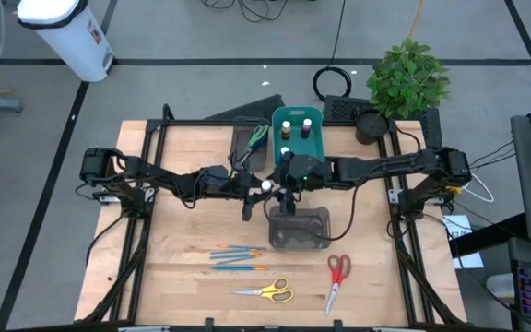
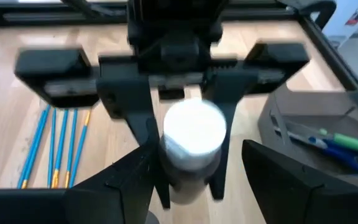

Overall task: Pick & Place Paint Supplies
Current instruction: Put the brown paint bottle into the green bin

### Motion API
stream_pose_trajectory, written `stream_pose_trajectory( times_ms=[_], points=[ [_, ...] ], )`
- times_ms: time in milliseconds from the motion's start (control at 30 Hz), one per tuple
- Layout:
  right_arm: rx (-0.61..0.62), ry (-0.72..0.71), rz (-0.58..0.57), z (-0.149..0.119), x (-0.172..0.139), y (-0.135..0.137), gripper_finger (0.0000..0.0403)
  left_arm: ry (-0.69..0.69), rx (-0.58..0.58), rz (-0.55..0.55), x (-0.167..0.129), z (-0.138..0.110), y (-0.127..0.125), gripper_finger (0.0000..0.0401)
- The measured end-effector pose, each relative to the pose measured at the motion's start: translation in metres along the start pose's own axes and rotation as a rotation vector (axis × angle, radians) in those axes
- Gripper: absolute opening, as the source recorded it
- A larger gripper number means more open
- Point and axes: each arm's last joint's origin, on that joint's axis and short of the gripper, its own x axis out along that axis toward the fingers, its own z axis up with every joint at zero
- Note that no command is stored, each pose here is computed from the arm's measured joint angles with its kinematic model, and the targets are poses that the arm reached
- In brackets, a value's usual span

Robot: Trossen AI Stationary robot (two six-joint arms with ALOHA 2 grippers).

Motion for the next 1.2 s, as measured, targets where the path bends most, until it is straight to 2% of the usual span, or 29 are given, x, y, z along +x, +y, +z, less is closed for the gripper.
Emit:
stream_pose_trajectory(
  times_ms=[367, 667, 800, 1067, 1200],
  points=[
    [-0.001, -0.058, 0.001, 0.0051, 0.0, 0.0002, 0.0225, 0.0, -0.001, -0.001, 0.0001, 0.0001, 0.0, 0.0131],
    [-0.002, -0.051, 0.001, 0.0044, 0.0001, 0.0002, 0.022, 0.002, 0.0, -0.002, 0.0001, -0.0001, -0.0001, 0.0131],
    [-0.002, -0.051, 0.002, 0.0044, 0.0001, 0.0002, 0.0193, 0.001, 0.0, -0.002, 0.0001, -0.0001, -0.0001, 0.0131],
    [0.0, -0.051, 0.01, 0.0044, 0.0001, 0.0007, 0.0108, 0.002, 0.004, 0.0, 0.0001, -0.0001, 0.0, 0.0131],
    [0.002, -0.05, 0.01, 0.0043, 0.0001, 0.0007, 0.0102, 0.014, -0.007, -0.007, 0.0, -0.0013, -0.0003, 0.0132]
  ],
)
